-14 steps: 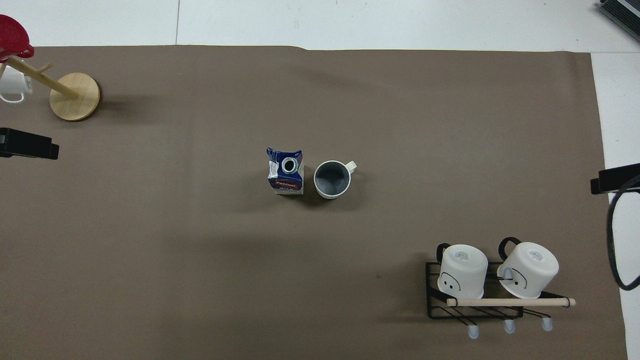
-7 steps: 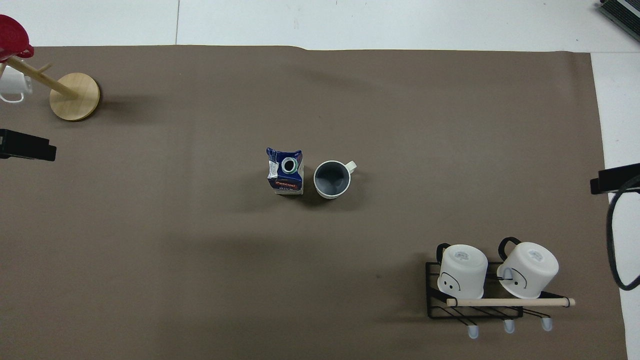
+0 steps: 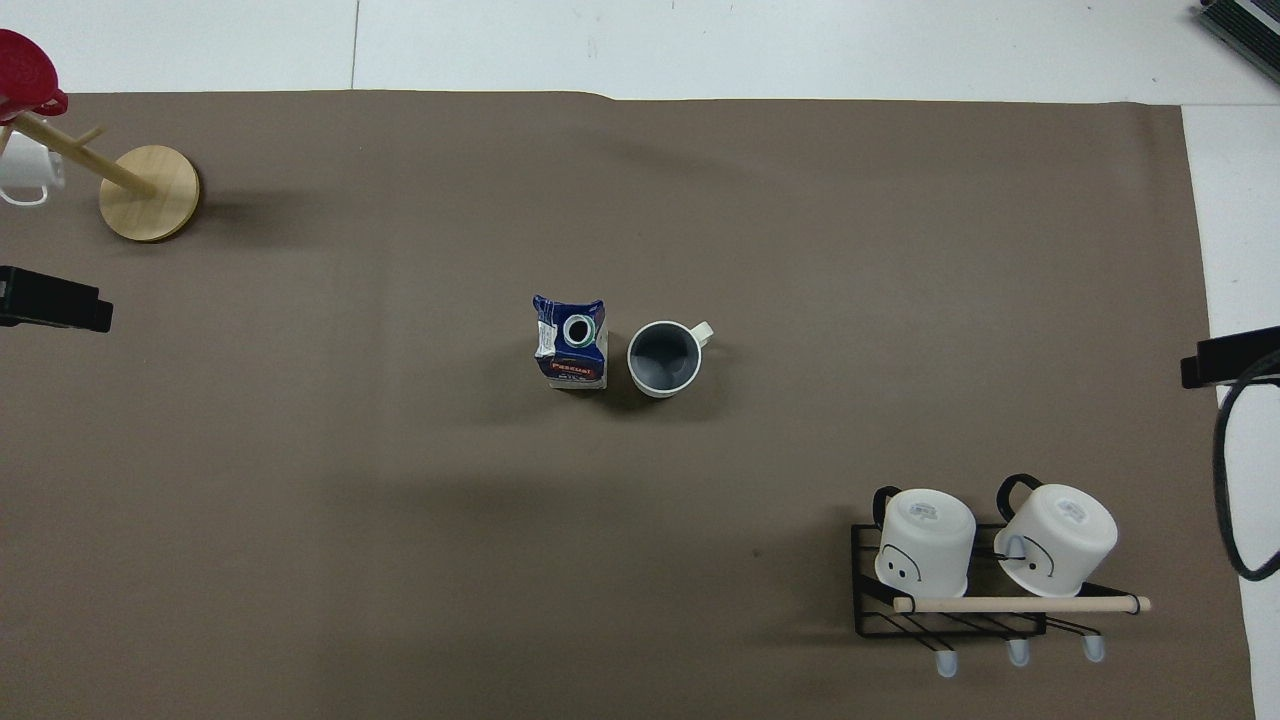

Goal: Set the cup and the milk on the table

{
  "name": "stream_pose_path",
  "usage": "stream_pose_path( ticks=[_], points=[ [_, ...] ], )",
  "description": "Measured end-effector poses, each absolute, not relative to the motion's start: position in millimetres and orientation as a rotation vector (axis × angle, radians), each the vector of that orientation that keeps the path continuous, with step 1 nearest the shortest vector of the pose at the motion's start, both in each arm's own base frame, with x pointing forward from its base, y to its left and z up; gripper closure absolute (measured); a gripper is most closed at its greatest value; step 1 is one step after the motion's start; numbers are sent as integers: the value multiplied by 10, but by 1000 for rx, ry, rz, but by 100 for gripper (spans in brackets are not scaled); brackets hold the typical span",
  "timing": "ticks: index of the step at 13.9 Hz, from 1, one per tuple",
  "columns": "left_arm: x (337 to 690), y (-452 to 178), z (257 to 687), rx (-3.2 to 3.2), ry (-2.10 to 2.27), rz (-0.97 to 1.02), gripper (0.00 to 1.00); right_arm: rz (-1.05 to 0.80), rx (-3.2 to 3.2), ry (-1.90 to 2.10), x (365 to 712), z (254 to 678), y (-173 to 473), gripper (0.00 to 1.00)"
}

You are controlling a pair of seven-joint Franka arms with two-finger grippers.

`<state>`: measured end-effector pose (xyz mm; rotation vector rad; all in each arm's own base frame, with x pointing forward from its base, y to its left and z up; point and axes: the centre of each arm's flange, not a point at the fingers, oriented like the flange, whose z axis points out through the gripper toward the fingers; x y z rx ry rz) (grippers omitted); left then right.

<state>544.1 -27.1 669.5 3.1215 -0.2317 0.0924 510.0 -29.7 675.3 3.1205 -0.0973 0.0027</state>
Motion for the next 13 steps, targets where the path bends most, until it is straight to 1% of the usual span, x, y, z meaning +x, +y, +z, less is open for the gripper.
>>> stream_pose_path(
  ticks=[13],
  points=[
    [5429, -298, 6692, 3121, -239, 81, 0, 3, 3121, -97, 5100, 6754, -297, 0]
  ],
)
